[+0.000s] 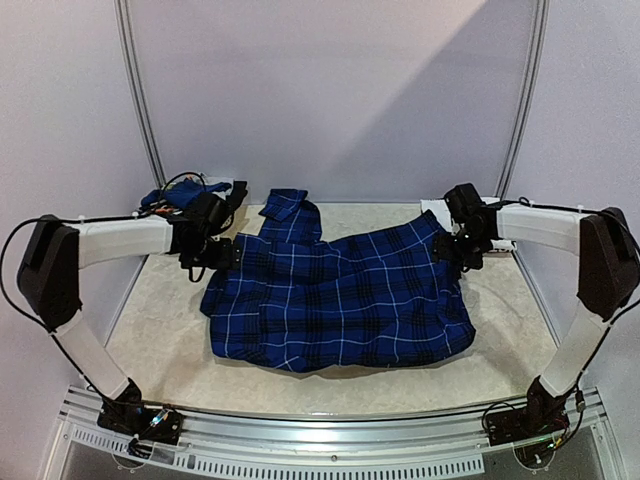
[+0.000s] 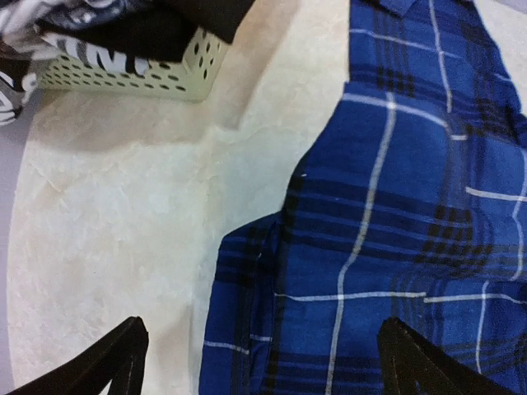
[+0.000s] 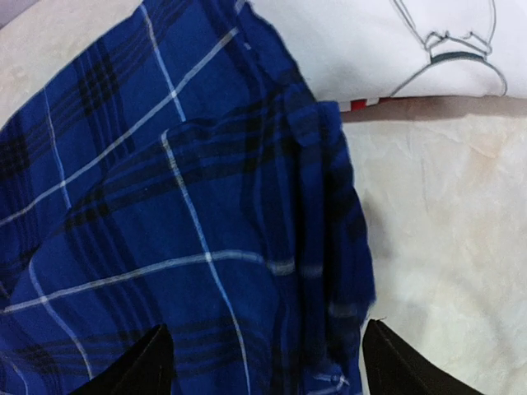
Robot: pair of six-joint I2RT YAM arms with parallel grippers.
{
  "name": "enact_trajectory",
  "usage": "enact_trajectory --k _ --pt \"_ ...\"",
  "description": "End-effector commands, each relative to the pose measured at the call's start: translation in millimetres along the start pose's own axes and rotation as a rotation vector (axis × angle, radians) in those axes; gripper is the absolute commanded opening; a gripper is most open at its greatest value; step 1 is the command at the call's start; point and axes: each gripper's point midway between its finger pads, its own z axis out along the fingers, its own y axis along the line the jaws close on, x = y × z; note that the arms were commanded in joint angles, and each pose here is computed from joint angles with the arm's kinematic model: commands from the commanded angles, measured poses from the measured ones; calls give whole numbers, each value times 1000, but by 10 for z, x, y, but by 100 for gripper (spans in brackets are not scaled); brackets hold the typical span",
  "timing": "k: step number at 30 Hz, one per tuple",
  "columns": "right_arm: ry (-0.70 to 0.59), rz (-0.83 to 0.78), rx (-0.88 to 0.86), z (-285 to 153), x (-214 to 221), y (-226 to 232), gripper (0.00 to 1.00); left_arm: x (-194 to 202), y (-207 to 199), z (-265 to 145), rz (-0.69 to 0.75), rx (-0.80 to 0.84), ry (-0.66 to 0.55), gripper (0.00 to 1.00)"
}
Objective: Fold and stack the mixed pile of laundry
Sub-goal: Flatten out the crumpled shirt at the center of the board.
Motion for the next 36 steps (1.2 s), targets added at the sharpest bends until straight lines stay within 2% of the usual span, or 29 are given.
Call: enact_trajectory --k 1,5,8,11,14,18,23,31,36 --pt "-66 8 -8 -405 4 -96 88 -53 -14 -456 35 4 -91 100" --pt "-79 3 12 -644 234 -209 99 246 -69 -732 109 7 -89 100" --pt "-52 -9 -17 -754 539 -223 99 470 -301 -969 199 85 -102 98" --pt "-10 -28 -126 -868 894 -97 99 724 -568 -1154 292 183 -112 96" --pt "29 -63 -203 -983 1229 27 99 988 -933 -1345 402 320 -112 92" --pt "77 -65 -206 -1006 1583 -22 99 1369 -1519 -1604 609 489 -143 90" --pt "111 24 -187 -930 1904 -274 95 1742 -1912 -1536 776 497 -121 89" --pt "68 152 -244 -737 2061 -344 82 2096 -1928 -1378 859 460 -37 87" --pt "42 182 -185 -629 2070 -456 85 2219 -1732 -1380 864 420 -2 91"
